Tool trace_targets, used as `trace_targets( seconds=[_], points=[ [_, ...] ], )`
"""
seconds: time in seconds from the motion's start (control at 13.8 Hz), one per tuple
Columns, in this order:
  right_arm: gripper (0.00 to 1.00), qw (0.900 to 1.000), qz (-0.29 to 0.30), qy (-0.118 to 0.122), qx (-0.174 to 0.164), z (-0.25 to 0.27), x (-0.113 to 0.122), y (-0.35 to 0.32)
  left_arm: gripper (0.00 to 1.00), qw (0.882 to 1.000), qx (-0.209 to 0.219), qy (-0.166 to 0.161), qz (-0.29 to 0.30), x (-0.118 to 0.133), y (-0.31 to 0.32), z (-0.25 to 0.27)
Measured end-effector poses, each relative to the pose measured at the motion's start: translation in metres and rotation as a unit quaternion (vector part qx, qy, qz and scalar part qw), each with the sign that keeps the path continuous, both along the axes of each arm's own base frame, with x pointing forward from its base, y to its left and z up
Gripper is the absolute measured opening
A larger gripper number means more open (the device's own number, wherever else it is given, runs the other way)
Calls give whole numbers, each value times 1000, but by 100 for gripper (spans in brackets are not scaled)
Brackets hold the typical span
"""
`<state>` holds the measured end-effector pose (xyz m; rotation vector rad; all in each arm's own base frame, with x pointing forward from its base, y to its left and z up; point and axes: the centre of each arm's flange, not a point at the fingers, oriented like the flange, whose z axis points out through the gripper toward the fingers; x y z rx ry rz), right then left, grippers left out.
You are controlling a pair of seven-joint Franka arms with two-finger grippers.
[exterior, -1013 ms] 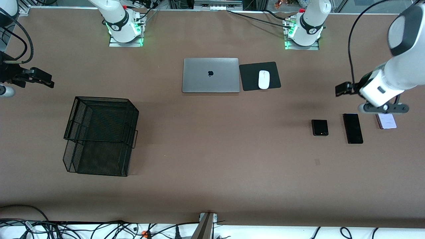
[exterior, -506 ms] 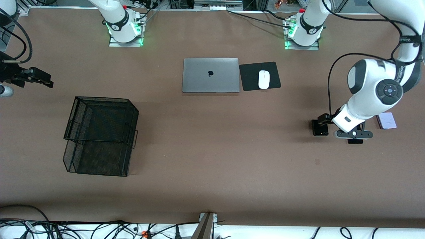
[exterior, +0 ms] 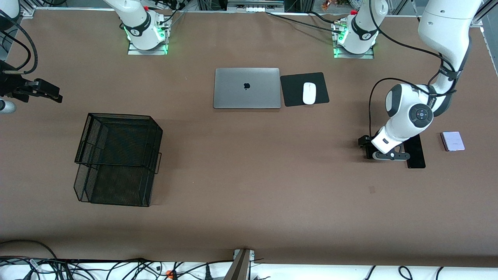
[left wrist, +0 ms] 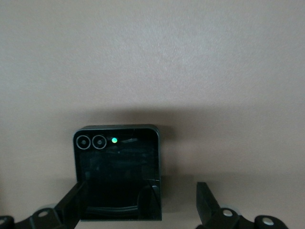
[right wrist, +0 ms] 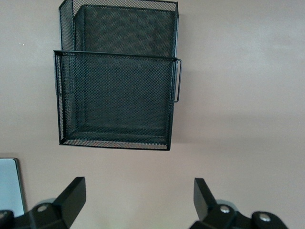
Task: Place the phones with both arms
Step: 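Close the left gripper on the flip phone and lift it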
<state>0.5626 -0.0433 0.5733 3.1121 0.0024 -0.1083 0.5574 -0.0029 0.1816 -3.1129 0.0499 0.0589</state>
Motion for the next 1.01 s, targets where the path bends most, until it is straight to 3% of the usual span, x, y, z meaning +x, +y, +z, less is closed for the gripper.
trace_targets(
  seconds=[1.01],
  points=[
    [100,1000,0,0,0,0,0,0,100,1000,-1,-3,18,-2,21,-25]
  ],
)
